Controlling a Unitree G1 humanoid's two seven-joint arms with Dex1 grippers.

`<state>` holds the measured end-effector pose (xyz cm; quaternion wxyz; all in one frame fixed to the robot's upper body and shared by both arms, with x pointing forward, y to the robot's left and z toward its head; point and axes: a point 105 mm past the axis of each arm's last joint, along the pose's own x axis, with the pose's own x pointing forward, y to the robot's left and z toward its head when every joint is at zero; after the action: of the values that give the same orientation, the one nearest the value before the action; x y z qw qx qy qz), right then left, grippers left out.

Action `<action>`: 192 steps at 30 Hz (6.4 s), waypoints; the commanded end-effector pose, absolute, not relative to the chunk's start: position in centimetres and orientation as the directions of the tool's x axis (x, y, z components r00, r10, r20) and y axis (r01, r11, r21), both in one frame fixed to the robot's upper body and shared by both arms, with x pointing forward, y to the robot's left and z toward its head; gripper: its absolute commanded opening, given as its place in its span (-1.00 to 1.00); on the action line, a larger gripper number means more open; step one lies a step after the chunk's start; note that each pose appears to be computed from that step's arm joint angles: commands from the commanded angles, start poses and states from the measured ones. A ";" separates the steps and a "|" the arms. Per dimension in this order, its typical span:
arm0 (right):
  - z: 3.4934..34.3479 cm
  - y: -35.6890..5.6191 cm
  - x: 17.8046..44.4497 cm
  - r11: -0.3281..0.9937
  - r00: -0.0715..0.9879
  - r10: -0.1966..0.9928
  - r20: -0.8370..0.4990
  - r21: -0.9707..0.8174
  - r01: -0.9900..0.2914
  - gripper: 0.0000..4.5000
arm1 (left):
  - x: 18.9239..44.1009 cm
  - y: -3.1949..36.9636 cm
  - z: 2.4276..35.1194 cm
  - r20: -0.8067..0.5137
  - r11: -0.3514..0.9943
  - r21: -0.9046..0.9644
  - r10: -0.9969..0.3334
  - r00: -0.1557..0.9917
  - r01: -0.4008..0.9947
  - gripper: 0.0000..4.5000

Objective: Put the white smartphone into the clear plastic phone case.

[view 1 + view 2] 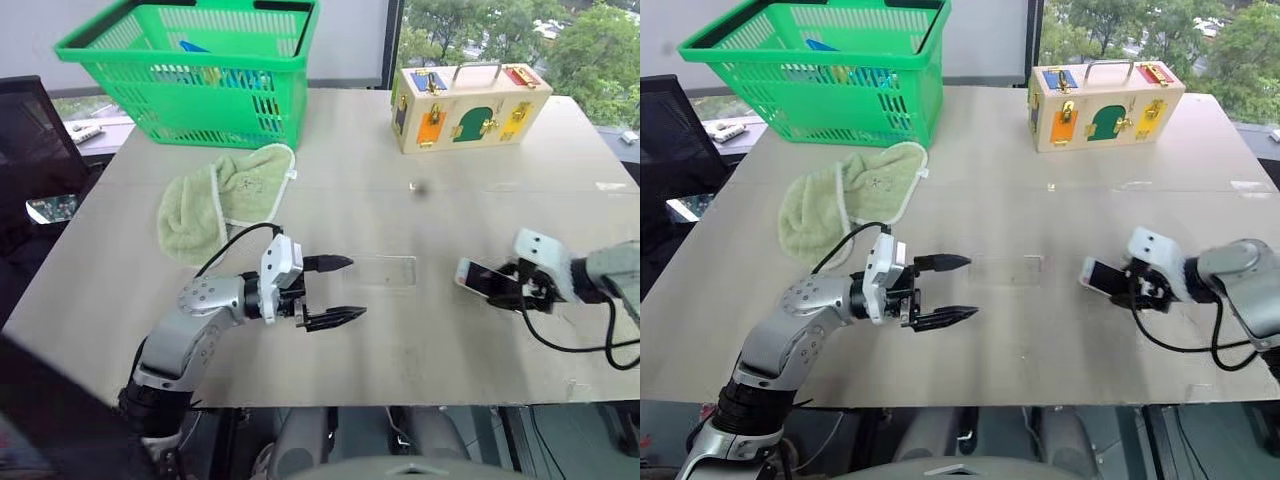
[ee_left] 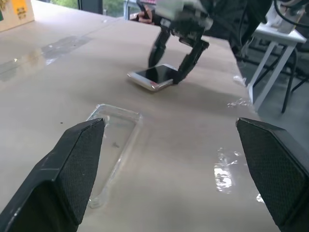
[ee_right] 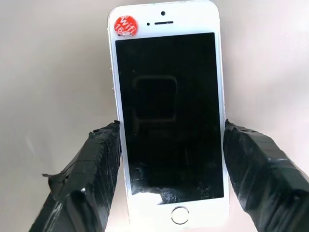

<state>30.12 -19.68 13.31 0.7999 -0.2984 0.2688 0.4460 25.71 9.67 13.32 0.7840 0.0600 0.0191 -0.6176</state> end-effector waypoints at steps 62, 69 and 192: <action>13.3 -8.6 32.1 0.027 0.382 0.409 -0.828 -0.408 -0.913 0.28 | 25.6 15.6 11.7 -0.163 0.353 0.113 -0.916 0.368 0.929 1.00; 13.1 -8.6 32.3 0.030 0.372 0.406 -0.834 -0.395 -0.918 0.28 | 25.5 15.5 11.5 -0.162 0.355 0.113 -0.915 0.370 0.928 1.00; 16.0 -8.8 36.6 0.196 0.410 0.661 -0.628 -0.383 -0.903 -0.99 | 25.6 13.1 12.2 -0.134 0.343 0.106 -0.925 0.355 0.933 1.00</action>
<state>36.18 -9.29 13.21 0.7345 -0.3707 0.2122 0.5273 25.75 13.54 11.02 0.8242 0.0698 0.0502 -0.5597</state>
